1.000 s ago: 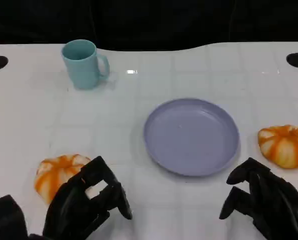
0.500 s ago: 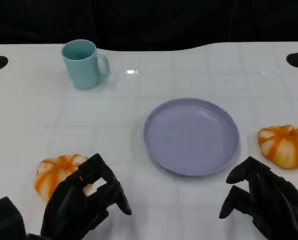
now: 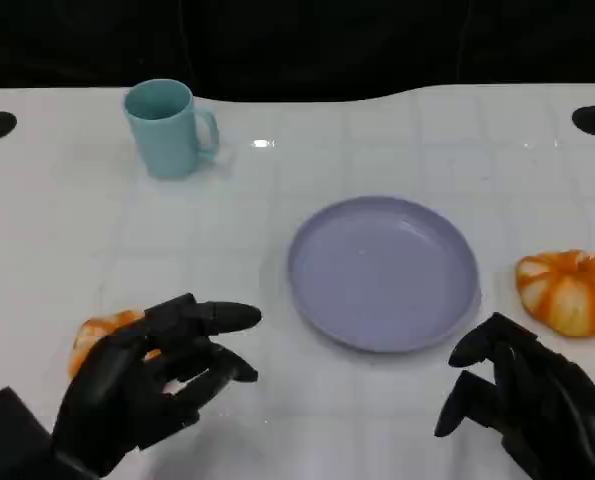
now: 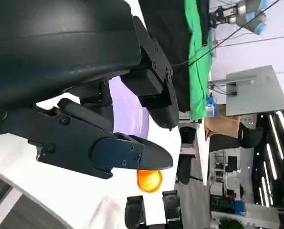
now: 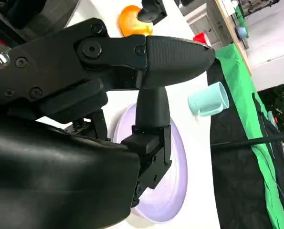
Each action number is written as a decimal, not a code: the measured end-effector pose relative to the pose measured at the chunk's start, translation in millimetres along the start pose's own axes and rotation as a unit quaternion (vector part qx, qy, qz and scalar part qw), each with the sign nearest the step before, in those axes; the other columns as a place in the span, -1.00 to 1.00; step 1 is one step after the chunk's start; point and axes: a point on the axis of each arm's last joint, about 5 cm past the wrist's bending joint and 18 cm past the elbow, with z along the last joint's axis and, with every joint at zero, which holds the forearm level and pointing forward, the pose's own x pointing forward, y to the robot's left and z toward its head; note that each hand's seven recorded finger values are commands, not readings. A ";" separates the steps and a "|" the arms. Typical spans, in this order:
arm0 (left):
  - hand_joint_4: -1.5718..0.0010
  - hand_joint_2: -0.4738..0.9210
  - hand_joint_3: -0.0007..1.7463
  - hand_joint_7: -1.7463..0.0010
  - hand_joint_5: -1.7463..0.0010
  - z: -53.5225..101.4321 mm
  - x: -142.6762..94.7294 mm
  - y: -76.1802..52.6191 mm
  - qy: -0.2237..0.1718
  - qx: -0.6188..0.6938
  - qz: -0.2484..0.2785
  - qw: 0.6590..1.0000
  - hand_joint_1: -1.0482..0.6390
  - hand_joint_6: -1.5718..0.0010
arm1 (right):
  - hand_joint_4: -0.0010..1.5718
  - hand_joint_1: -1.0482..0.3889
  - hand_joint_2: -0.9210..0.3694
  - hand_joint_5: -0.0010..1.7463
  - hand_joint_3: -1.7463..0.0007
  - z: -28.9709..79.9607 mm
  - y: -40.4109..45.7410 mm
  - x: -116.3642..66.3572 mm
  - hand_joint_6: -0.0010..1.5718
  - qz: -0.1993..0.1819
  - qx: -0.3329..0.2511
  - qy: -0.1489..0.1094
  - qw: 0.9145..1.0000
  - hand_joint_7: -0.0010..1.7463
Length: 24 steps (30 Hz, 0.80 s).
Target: Grasp the bread from the table and place it into the plate.
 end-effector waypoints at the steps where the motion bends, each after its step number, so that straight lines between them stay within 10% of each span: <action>1: 0.42 1.00 -0.82 0.88 0.04 3.3 -0.3 3.1 0.005 0.023 -0.005 1.000 -0.42 0.18 | -0.23 -0.22 -1.00 1.00 0.39 0.1 0.1 0.0 -0.48 0.000 0.000 0.000 1.000 0.96; 13: 0.74 1.00 -0.91 1.00 0.37 38.3 2.8 19.5 0.056 0.208 -0.040 0.976 -0.40 0.45 | -0.24 -0.23 -1.00 1.00 0.39 0.2 0.4 -0.3 -0.47 0.000 0.000 0.000 1.000 0.95; 24: 0.88 1.00 -0.90 1.00 0.73 69.1 2.8 26.0 0.059 0.494 -0.063 0.865 -0.46 0.67 | -0.25 -0.23 -1.00 1.00 0.39 0.5 0.2 -0.2 -0.49 0.000 0.002 0.001 1.000 0.94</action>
